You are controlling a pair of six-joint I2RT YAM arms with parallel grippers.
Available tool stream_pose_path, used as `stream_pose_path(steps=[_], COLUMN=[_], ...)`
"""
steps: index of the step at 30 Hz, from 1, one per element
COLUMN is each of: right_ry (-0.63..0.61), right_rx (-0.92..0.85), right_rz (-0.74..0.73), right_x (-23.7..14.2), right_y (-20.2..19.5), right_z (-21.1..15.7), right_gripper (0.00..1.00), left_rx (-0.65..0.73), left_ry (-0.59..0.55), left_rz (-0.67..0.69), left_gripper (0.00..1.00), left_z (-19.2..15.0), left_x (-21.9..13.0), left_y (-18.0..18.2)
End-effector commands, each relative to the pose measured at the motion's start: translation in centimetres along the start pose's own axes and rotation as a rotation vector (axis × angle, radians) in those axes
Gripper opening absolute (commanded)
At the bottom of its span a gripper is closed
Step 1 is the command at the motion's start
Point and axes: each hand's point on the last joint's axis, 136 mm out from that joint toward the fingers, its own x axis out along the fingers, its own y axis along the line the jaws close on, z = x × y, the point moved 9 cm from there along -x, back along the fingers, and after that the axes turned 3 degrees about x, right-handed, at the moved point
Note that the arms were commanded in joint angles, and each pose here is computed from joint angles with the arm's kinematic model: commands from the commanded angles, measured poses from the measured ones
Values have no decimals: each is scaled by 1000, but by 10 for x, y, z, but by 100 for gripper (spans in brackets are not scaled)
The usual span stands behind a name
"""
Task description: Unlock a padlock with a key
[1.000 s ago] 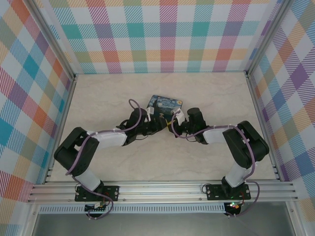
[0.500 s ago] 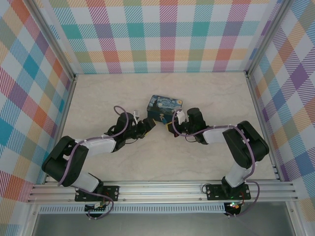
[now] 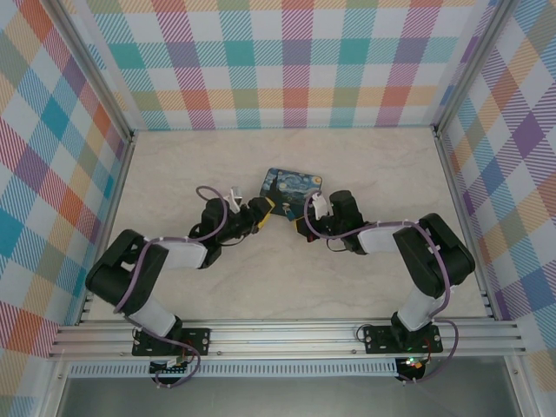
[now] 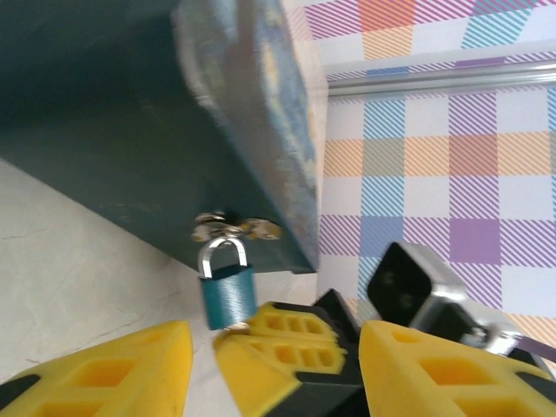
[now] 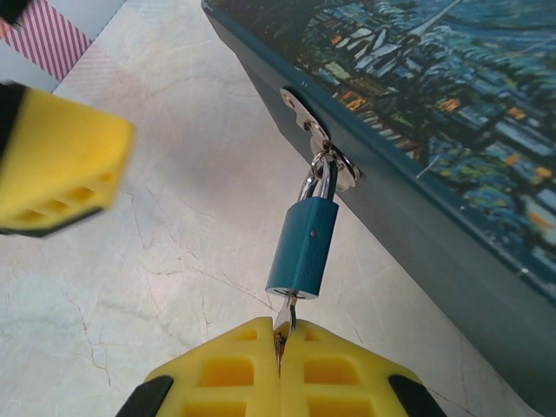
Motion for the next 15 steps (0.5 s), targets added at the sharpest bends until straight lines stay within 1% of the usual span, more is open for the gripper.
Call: stream_pose_path(steps=[1,7,15], right_ry=[-36,-17,-9], right_rx=[8,62,100], right_rz=[57,51,60], right_x=[2,2,2], right_y=[10,10,10], right_z=[16,16,16], right_gripper=[0,0,0], left_rx=[-3,-22,-41], left_ry=[6,39,72], left_rz=[-100,-100,-126], left_gripper=[52,49,45], left_z=[0,-10,-23], left_x=[9,29,50], left_y=[-15,-5,-2])
